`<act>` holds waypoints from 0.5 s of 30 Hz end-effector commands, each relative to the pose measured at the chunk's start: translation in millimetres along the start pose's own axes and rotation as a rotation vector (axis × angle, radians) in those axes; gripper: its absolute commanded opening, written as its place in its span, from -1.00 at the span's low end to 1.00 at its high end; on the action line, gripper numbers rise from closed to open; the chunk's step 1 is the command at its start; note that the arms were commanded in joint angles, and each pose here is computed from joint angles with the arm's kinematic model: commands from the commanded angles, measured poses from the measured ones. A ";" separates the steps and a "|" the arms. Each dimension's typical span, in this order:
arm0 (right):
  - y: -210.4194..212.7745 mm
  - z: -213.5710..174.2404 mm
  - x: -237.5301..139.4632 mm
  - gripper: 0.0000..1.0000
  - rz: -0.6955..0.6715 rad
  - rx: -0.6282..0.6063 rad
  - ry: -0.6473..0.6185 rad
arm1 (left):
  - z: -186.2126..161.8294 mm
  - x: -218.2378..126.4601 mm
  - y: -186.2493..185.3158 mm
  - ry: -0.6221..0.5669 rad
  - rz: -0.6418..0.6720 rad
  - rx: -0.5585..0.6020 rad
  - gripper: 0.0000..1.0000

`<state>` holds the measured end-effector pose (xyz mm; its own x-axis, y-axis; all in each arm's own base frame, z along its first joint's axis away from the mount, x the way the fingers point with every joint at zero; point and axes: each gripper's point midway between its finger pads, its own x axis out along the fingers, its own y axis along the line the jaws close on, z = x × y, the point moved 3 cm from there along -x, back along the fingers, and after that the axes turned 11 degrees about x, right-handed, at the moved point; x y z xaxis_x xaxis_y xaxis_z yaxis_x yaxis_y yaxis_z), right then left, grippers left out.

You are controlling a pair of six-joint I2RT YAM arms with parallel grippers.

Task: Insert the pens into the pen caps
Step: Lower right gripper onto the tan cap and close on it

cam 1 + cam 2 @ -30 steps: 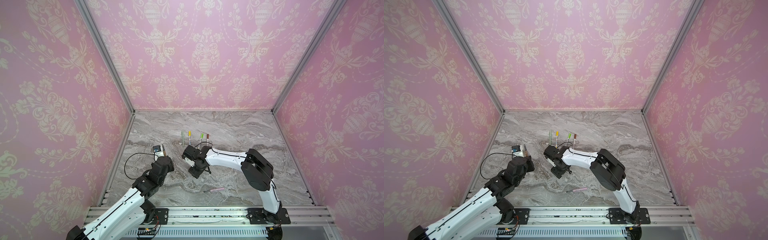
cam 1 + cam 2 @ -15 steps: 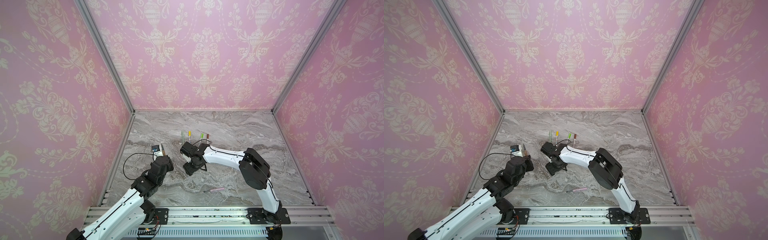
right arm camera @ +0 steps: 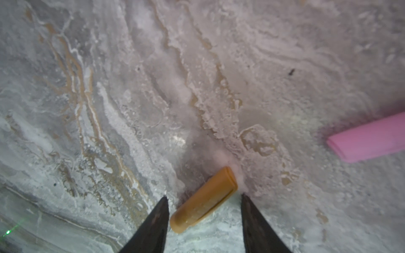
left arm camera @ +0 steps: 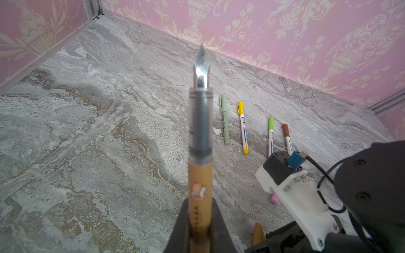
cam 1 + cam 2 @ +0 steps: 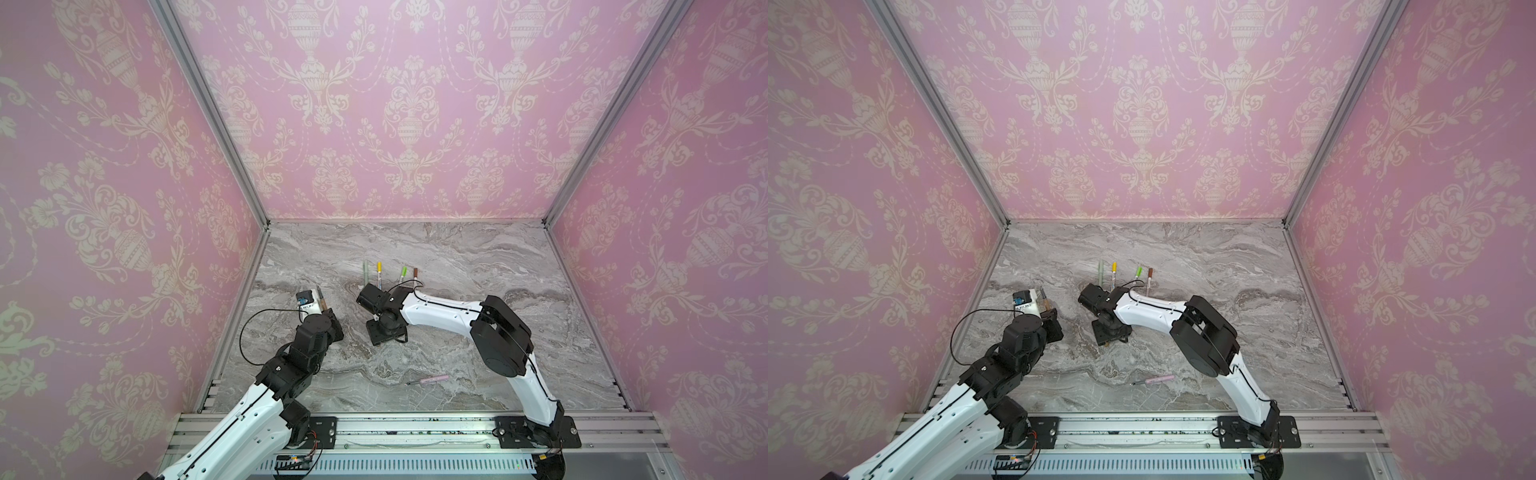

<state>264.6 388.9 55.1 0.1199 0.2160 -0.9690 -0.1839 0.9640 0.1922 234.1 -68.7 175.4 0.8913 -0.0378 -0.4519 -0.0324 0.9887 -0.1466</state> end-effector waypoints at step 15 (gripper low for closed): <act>-20.6 -15.6 34.9 -0.52 -0.318 -0.118 0.008 | -6.8 2.1 2.0 0.015 -0.011 -0.022 -1.00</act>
<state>267.5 394.3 51.6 0.2312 0.0452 -0.9719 -0.2304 0.9731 -0.0095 232.6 -68.0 171.6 0.8887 -0.0454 -0.4562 -0.0278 0.9879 -0.1525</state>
